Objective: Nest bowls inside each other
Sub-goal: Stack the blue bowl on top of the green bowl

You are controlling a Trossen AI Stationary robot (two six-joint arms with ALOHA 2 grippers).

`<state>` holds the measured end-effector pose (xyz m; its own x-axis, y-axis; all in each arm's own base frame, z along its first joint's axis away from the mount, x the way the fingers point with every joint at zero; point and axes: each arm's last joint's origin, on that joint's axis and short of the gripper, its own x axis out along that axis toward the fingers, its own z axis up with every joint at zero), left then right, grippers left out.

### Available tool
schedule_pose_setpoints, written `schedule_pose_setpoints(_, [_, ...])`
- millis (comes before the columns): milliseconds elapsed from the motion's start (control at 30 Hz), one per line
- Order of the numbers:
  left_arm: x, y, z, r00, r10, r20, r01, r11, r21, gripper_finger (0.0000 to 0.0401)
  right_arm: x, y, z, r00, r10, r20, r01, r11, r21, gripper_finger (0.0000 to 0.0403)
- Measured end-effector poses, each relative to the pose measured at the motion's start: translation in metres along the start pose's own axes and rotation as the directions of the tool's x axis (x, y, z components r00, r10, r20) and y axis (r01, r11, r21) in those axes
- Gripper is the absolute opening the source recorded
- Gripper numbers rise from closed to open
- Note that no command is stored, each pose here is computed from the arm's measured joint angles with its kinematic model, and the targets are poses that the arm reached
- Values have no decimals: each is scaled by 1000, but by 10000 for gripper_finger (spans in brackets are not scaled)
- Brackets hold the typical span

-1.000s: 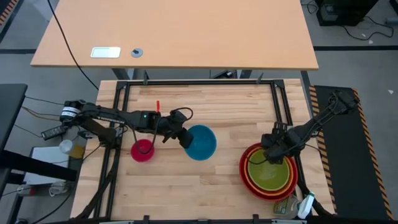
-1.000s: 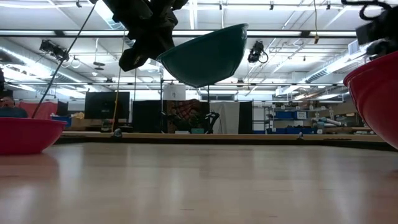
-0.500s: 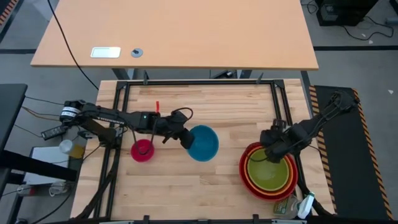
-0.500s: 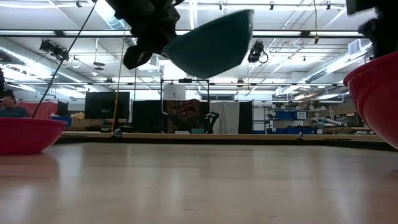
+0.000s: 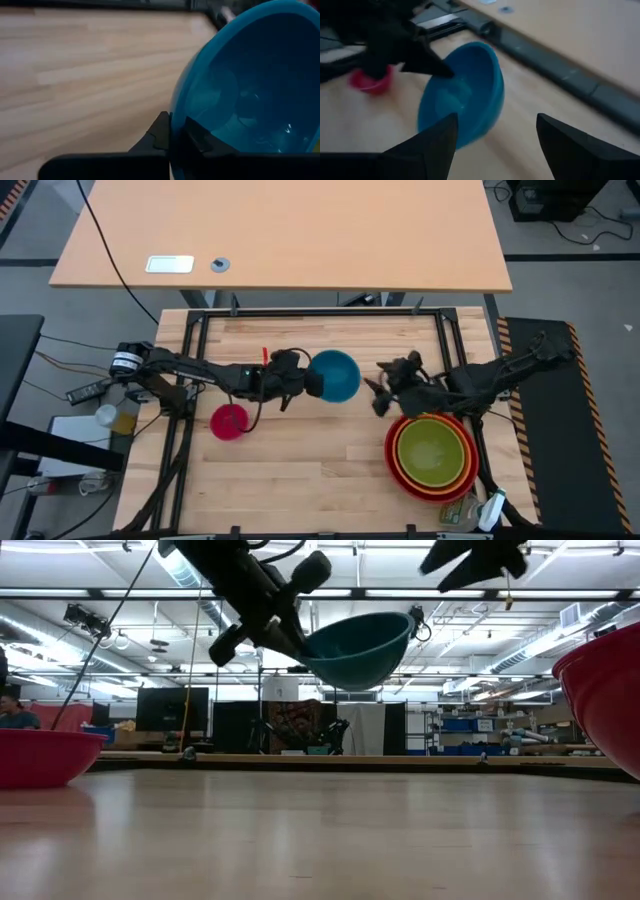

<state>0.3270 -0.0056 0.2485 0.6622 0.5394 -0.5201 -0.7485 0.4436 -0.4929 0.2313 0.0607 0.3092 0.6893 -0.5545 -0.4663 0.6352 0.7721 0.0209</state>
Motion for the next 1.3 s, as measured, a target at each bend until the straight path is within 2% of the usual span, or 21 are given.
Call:
schedule_pose_setpoints(133, [0,-3,4,997,2,82,1,999,-35,16,27,7,0,998,-59,12,60,996,-69,274])
schedule_pose_setpoints(333, [-4,-11,12,993,-5,115,9,999,-42,15,49,10,5,992,-113,62,114,993,-19,274])
schedule_pose_setpoints(533, [-5,-15,19,990,-7,144,15,998,-57,15,69,13,2,990,-138,44,138,990,-9,258])
schedule_pose_setpoints(667, [-5,-15,19,989,-5,146,16,997,-74,19,76,14,1,984,-168,58,169,986,-4,221])
schedule_pose_setpoints(900, [-5,-15,19,989,-7,146,26,992,-125,42,81,10,2,978,-200,61,199,980,16,126])
schedule_pose_setpoints(1067, [-5,-16,17,995,-44,90,53,993,-101,47,83,7,3,974,-219,61,217,975,38,58])
schedule_pose_setpoints(1167, [-5,-18,16,995,-69,67,75,994,-84,74,85,4,4,973,-225,51,224,974,36,30])
schedule_pose_setpoints(1300, [-6,-20,15,994,-95,50,98,993,-65,144,87,3,3,983,-183,12,183,983,35,22])
